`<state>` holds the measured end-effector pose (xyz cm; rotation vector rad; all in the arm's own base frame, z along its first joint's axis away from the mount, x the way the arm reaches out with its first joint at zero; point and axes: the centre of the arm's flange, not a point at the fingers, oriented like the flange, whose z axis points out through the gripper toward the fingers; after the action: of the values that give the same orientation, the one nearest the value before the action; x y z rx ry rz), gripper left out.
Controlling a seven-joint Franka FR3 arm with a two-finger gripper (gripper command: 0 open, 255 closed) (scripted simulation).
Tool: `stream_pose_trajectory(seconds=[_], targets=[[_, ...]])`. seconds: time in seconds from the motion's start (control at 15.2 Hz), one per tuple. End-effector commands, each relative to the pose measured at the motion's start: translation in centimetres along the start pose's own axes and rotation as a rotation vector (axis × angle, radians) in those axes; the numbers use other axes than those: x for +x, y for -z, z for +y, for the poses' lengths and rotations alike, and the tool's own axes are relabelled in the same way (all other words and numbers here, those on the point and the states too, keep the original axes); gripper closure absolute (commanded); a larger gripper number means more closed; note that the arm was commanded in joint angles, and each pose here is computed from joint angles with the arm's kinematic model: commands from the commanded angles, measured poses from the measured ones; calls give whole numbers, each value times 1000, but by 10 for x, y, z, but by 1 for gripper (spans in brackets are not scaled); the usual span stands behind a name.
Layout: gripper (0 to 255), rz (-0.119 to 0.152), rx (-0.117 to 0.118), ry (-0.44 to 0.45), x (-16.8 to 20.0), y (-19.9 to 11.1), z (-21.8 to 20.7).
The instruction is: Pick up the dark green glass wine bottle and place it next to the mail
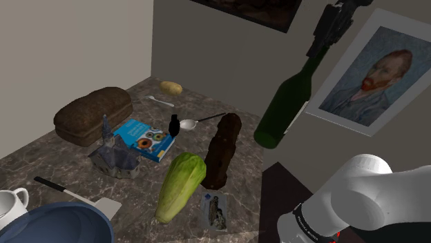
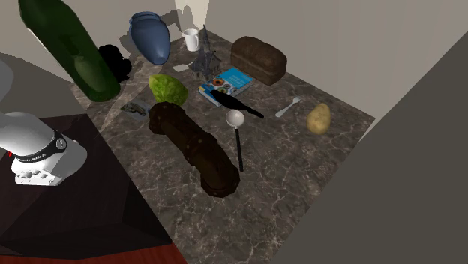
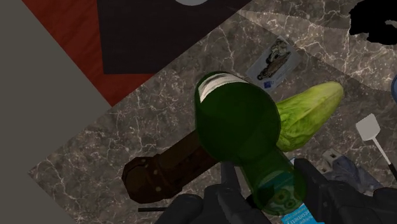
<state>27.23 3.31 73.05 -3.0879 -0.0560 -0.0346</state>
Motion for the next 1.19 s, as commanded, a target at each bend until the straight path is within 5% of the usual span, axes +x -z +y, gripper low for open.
stream_pose_trajectory(seconds=[0.0,1.12], targets=[[255,1,0,0,-1,-11,0],[255,1,0,0,-3,-100,5]])
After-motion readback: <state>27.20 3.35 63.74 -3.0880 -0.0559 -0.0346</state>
